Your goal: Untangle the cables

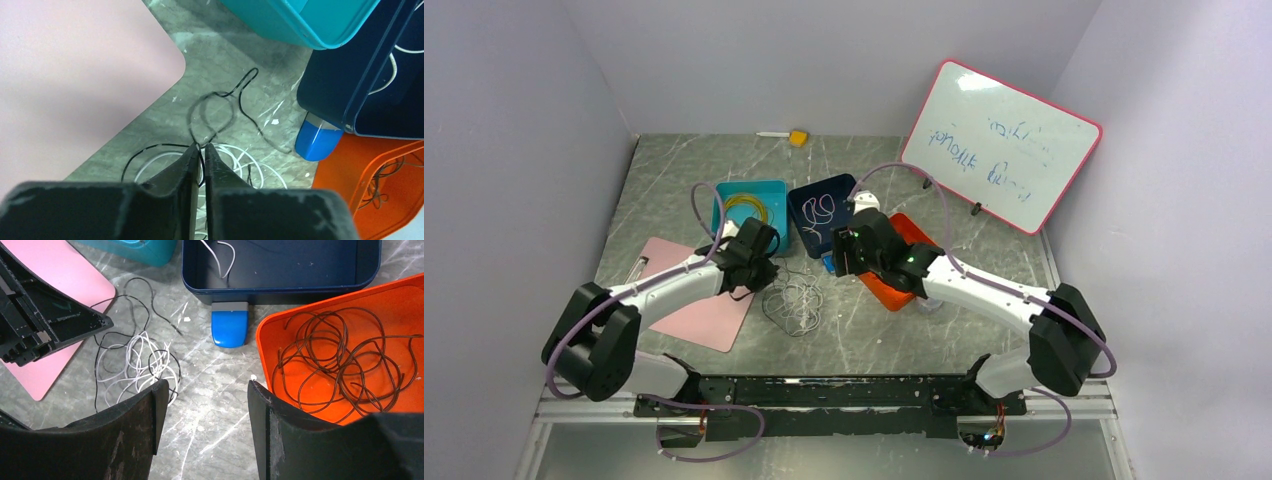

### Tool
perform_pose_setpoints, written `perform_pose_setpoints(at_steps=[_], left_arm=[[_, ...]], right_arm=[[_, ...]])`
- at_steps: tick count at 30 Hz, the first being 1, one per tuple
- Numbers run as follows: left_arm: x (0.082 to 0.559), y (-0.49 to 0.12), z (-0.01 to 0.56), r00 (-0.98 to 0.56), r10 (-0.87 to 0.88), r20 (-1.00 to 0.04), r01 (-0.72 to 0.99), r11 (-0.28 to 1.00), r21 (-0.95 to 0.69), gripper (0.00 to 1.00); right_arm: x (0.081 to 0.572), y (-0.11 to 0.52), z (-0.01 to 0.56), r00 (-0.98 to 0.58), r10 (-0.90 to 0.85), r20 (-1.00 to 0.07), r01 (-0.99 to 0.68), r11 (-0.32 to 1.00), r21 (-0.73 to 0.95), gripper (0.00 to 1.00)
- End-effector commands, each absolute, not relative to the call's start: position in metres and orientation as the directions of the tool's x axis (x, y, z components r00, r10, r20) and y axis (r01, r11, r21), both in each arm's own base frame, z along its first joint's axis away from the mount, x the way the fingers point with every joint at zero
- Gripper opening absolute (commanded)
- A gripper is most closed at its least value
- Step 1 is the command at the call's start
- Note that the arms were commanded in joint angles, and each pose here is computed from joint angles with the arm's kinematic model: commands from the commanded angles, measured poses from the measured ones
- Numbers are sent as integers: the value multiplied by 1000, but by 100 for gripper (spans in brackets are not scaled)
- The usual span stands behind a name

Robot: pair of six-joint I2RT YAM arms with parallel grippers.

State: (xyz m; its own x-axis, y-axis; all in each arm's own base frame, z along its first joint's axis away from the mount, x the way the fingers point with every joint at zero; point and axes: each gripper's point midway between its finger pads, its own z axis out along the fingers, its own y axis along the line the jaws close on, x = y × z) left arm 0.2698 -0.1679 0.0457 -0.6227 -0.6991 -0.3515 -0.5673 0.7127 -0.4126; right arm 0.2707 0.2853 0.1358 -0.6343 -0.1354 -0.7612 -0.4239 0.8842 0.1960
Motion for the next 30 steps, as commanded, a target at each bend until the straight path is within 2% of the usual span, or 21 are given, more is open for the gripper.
perform_pose_setpoints(at_steps=[1, 4, 9, 15, 17, 22, 30], left_arm=[[283, -166, 66, -603, -675, -426, -525, 737, -426, 8], [292, -165, 89, -590, -653, -475, -478, 756, -447, 7], [307, -176, 149, -592, -563, -576, -293, 817, -498, 7], [306, -181, 207, -615, -368, -697, -53, 902, -429, 7], [303, -183, 225, -601, -328, -729, 21, 905, -425, 7], [297, -191, 278, -493, -296, -818, 212, 871, -443, 7], [290, -198, 350, -370, -287, -884, 371, 827, -423, 7]], right_arm=[[275, 278, 150, -599, -102, -794, -408, 892, 193, 63], [277, 275, 162, -570, -67, -819, -398, 894, 204, 62], [278, 274, 188, -502, -12, -865, -416, 880, 230, 62], [273, 281, 207, -438, 25, -899, -490, 831, 262, 63], [270, 285, 215, -411, 33, -911, -528, 806, 267, 64], [265, 292, 244, -330, 94, -939, -604, 743, 287, 74], [253, 321, 280, -219, 145, -965, -768, 584, 262, 76]])
